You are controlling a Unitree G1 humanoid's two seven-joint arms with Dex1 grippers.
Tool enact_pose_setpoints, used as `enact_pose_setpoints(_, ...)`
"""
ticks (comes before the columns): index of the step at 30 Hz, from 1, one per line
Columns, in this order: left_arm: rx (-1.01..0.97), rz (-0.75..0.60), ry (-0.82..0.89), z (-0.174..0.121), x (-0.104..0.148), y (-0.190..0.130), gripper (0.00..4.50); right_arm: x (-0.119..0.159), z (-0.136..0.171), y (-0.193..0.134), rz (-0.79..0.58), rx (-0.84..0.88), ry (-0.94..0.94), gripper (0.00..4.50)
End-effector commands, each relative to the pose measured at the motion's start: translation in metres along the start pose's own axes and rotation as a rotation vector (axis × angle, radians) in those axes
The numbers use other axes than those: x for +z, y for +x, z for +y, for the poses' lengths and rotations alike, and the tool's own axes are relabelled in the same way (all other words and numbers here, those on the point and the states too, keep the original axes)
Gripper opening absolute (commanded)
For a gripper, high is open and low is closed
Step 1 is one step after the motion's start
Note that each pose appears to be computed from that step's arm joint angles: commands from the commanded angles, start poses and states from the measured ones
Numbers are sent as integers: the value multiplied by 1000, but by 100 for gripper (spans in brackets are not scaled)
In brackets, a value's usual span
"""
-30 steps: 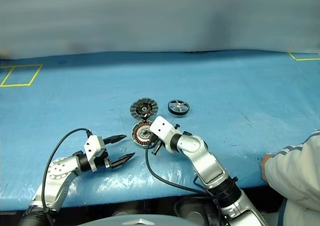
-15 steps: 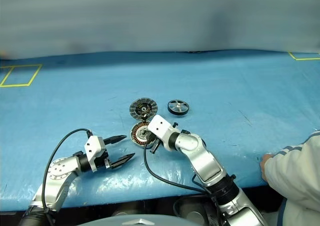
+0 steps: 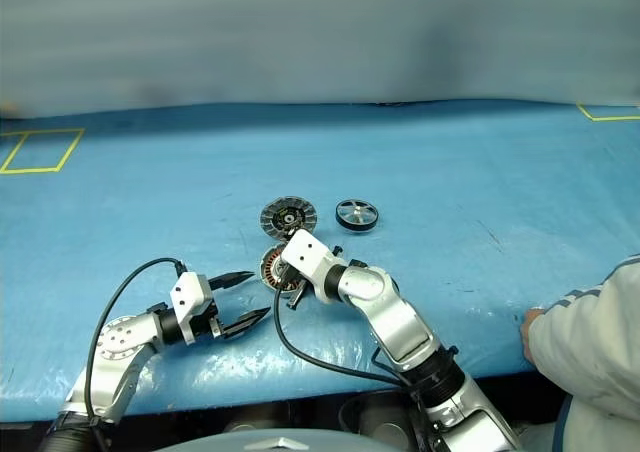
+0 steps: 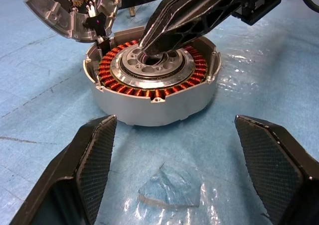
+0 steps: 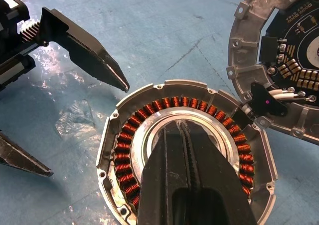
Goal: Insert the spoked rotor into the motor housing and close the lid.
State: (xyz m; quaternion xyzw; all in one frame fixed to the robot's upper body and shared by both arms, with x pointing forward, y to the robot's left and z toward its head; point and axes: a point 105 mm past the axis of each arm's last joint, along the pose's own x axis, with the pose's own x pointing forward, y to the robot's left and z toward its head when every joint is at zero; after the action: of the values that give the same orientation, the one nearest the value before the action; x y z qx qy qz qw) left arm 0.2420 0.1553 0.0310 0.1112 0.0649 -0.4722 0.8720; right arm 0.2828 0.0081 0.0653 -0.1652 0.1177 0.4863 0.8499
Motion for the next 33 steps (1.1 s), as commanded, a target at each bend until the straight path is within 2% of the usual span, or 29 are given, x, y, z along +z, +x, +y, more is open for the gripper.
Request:
enact_pose_setpoints(1, 3, -20, 10, -1, 5, 1, 405, 19, -6, -4, -64, -18, -33, 2)
enact_pose_setpoints(8, -1, -22, 4, -3, 5, 2, 405, 24, -5, -15, -74, -18, -60, 2)
enact_pose_setpoints(13, -5, -23, 6, -3, 5, 2, 405, 17, -3, -19, -49, -14, -57, 2)
enact_pose_setpoints(23, -8, -19, 9, -2, 4, 2, 405, 1, -5, -15, 0, -18, -31, 2)
enact_pose_setpoints(33, -5, -19, 10, -1, 4, 2, 405, 7, -4, -11, -22, -14, -35, 2)
